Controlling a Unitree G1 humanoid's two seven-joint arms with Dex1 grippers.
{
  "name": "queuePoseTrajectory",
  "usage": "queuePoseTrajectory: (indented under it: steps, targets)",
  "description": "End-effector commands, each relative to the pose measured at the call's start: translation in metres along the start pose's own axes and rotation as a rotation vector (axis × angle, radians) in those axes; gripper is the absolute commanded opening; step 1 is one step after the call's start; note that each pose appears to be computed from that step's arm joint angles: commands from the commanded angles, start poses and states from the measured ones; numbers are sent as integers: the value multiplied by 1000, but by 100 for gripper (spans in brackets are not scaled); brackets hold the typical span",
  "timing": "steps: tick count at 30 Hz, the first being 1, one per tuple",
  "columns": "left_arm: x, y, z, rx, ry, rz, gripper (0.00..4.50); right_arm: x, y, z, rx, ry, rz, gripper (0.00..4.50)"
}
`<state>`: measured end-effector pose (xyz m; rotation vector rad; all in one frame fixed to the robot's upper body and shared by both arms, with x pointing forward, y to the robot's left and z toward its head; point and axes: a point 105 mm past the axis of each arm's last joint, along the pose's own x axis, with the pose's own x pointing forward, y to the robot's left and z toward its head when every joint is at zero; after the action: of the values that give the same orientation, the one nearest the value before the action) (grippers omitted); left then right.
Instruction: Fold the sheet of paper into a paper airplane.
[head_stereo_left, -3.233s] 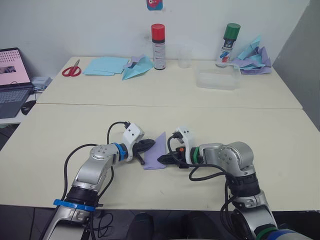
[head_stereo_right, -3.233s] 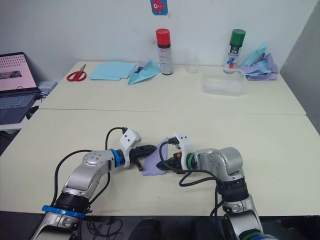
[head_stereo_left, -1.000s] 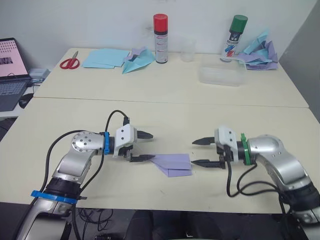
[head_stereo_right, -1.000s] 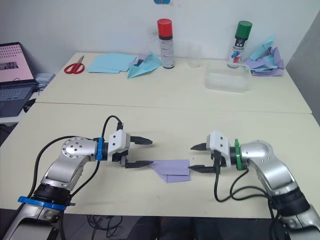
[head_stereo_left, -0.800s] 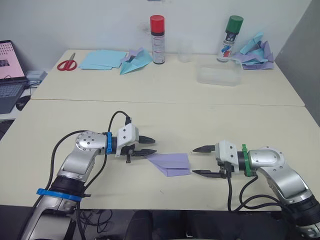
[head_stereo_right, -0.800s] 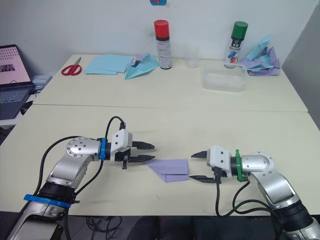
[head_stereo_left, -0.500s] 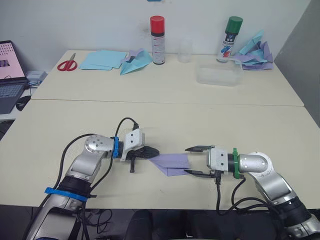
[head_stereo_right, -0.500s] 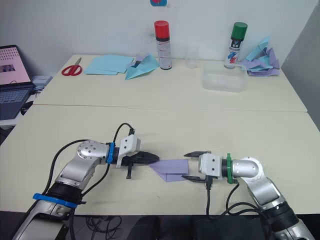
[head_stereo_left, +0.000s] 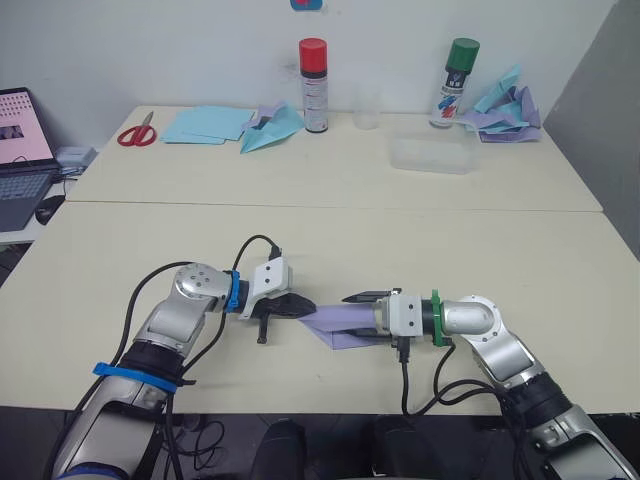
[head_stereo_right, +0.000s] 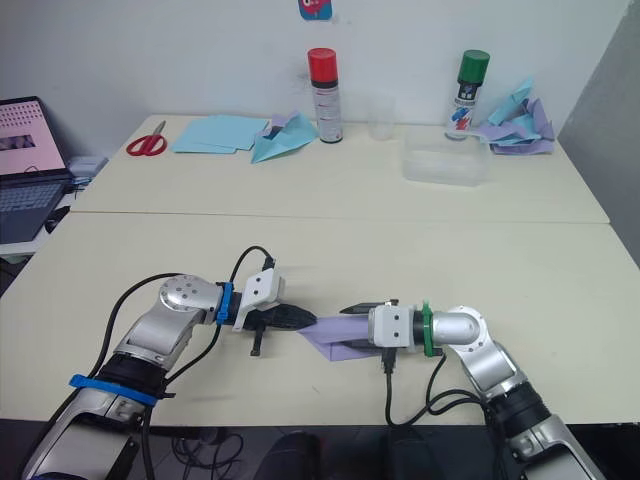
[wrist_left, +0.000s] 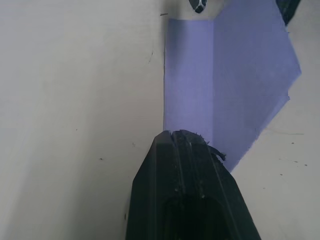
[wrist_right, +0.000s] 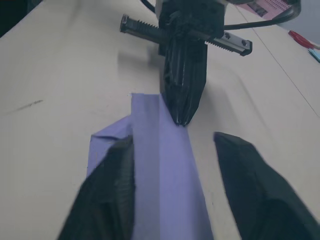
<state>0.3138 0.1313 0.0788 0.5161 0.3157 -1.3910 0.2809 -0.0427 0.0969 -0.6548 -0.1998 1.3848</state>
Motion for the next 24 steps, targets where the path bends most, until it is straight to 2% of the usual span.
queuePoseTrajectory:
  steps: [1, 3, 4, 9, 18, 20, 24]
  targets:
    - [4, -5, -19, -43, 72, -17, 0, -2, -12, 8, 67, -43, -47, 105]
    - [4, -5, -19, -43, 72, -17, 0, -2, -15, 7, 137, -47, -68, 28]
    - [4, -5, -19, -43, 72, -17, 0, -2, -15, 6, 168, -42, -69, 4]
    - [3, -5, -22, -46, 82, -15, 0, -2, -13, -11, 252, 51, -76, 4]
    - [-7, 4, -21, -50, 92, 38, 0, 4, -16, -31, 205, 177, -113, 4]
    - [-13, 11, -16, -62, 76, 74, 0, 6, -14, -33, 197, 189, -98, 4]
    - [-26, 27, 12, -78, -13, 156, 0, 9, -11, -36, 183, 201, -80, 4]
